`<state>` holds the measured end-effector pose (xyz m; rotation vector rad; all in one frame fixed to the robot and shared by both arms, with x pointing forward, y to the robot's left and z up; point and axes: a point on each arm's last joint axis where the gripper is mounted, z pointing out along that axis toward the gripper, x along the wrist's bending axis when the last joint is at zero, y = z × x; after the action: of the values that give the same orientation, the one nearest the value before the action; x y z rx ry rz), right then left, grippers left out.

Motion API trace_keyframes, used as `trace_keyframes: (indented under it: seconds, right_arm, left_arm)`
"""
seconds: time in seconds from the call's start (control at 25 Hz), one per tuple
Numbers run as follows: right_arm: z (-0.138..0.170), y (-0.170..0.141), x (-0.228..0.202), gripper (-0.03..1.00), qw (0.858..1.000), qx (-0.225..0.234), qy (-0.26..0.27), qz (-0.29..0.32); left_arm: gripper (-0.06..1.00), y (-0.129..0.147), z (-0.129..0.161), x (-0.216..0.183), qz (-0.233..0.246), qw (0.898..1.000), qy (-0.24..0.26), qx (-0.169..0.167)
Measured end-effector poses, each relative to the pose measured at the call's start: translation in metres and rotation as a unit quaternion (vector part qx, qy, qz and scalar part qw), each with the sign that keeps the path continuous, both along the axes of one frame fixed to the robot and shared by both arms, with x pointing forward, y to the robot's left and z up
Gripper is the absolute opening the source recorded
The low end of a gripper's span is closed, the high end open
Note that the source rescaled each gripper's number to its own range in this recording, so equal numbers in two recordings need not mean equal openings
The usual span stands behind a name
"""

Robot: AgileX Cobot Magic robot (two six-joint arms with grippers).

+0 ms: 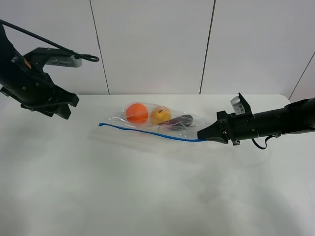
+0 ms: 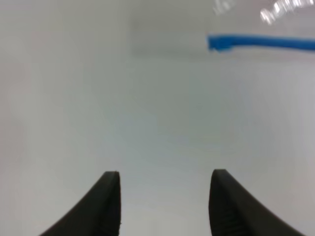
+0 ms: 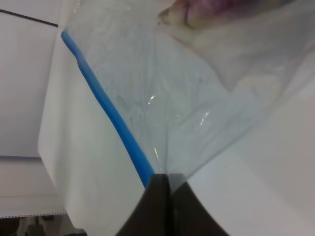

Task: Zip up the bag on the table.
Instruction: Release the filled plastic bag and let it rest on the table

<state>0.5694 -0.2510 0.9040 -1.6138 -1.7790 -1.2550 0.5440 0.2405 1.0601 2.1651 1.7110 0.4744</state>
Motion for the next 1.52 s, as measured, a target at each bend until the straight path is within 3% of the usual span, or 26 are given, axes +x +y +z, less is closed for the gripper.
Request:
trace_keyframes:
  seconds: [0.2,0.44,0.56,0.88,1.16,1.32,1.52]
  right_arm:
    - [0.000,0.000,0.000,0.00,1.000,0.000,0.000,0.001]
    - [0.000,0.000,-0.001,0.00,1.000,-0.001,0.000,0.003]
    - [0.000,0.000,-0.001,0.00,1.000,-0.002,0.000,0.005]
    - [0.000,0.001,-0.002,0.00,1.000,0.001,0.001,0.014]
    - [0.000,0.001,-0.002,0.00,1.000,0.001,0.001,0.014]
    - [0.000,0.001,-0.002,0.00,1.000,0.001,0.001,0.014]
    - [0.000,0.001,-0.002,0.00,1.000,0.000,0.001,0.013]
  left_arm:
    - [0.65,0.002,0.027,-0.007,-0.019,0.997,-0.077,0.002]
    - [0.65,0.004,0.050,-0.017,-0.104,0.983,-0.141,0.051]
    - [0.65,0.005,0.058,-0.021,-0.121,0.978,-0.161,0.059]
    - [0.65,0.002,0.086,-0.048,-0.108,0.969,-0.221,-0.008]
    - [0.65,0.013,0.131,-0.124,-0.068,0.948,-0.298,-0.095]
    - [0.65,0.023,0.142,-0.178,-0.068,0.936,-0.327,-0.108]
    - [0.65,0.034,0.143,-0.223,-0.075,0.937,-0.329,-0.095]
